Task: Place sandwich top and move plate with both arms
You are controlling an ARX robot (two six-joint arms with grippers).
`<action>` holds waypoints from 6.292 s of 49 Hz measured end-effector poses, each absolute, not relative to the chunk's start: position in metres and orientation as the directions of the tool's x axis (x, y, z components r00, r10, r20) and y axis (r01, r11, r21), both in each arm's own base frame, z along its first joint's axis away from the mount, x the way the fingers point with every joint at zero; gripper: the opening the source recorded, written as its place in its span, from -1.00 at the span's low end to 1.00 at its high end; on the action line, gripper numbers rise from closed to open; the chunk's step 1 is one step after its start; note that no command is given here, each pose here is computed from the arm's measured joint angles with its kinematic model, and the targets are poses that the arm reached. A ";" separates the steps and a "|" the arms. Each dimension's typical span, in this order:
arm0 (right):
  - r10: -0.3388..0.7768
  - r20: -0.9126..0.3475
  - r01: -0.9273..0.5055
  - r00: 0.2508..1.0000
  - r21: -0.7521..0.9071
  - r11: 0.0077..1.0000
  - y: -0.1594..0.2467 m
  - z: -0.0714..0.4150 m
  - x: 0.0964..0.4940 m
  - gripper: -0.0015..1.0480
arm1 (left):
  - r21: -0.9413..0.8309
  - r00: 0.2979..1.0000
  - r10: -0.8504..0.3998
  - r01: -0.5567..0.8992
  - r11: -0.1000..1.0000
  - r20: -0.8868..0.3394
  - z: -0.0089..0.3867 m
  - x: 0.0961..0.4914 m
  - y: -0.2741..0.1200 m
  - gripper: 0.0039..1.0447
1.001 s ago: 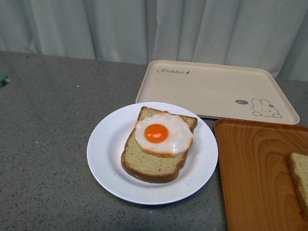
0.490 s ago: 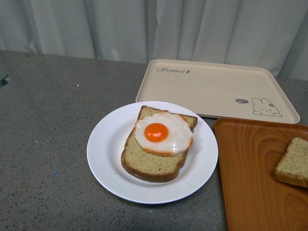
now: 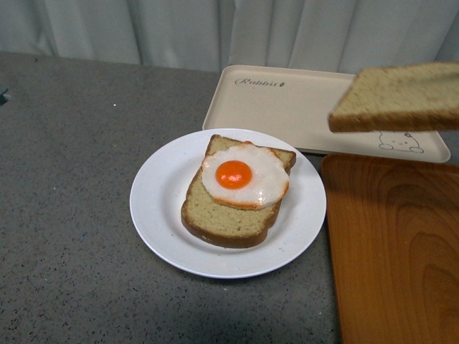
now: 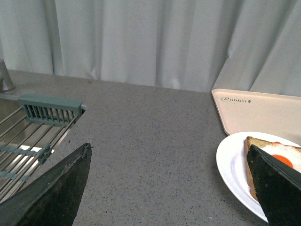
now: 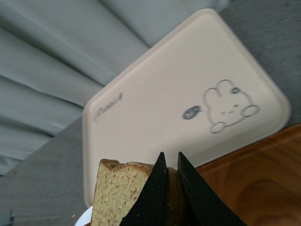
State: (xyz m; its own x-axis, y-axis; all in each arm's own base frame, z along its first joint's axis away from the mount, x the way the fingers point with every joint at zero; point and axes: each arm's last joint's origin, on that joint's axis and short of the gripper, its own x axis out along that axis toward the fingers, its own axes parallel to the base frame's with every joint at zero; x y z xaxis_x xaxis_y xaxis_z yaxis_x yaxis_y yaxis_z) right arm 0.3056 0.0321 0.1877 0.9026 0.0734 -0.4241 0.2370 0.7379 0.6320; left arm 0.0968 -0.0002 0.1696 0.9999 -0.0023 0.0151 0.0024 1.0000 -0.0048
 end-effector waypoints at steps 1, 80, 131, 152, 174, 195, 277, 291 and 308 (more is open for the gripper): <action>0.088 -0.415 0.221 0.905 0.638 0.738 0.037 0.190 0.307 -0.93 | -0.005 1.000 -0.002 0.002 1.000 0.015 0.170 0.097 0.000 0.88; 0.221 -0.473 0.060 0.853 0.510 0.858 0.120 0.152 0.311 0.82 | -0.005 1.000 -0.002 0.002 1.000 0.015 0.170 0.097 0.000 0.88; 0.004 0.002 -0.004 1.000 0.004 1.000 0.000 0.165 0.098 -0.98 | -0.005 1.000 -0.002 0.002 1.000 0.016 0.170 0.097 0.000 0.88; 0.004 0.002 -0.004 1.000 0.004 1.000 0.000 0.165 0.098 -0.98 | -0.005 1.000 -0.002 0.002 1.000 0.016 0.170 0.097 0.000 0.88; 0.036 -0.395 0.187 0.918 0.510 0.839 0.001 0.159 0.098 -0.05 | -0.005 1.000 -0.002 0.002 1.000 0.016 0.170 0.097 0.000 0.88; -0.002 0.000 0.002 1.000 0.095 0.996 0.000 0.166 0.097 -0.45 | -0.004 1.000 -0.001 0.001 1.000 0.017 0.170 0.097 0.000 0.88; -0.002 -0.001 0.002 1.000 0.004 1.000 0.000 0.165 0.098 0.83 | -0.697 0.845 -0.053 -0.401 0.595 -0.532 0.114 0.194 -0.042 0.88; -0.002 -0.001 0.002 1.000 0.004 1.000 0.000 0.165 0.098 0.83 | -0.704 0.831 -0.085 -0.406 0.583 -0.549 0.097 0.213 -0.057 0.88; -0.002 -0.001 0.002 1.000 0.004 1.000 0.000 0.165 0.098 0.83 | -0.771 0.854 -0.151 -0.355 0.529 -0.497 0.095 0.229 -0.080 0.88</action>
State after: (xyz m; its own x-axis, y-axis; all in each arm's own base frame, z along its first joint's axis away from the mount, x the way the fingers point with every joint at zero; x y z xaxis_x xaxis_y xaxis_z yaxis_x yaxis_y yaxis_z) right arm 0.0975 -0.0003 0.1651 1.0000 -0.0019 -0.0010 0.0019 1.0000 0.0036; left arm 0.2289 -0.0795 0.0952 0.8544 -0.1507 -0.4973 -0.3554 0.5288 -0.7708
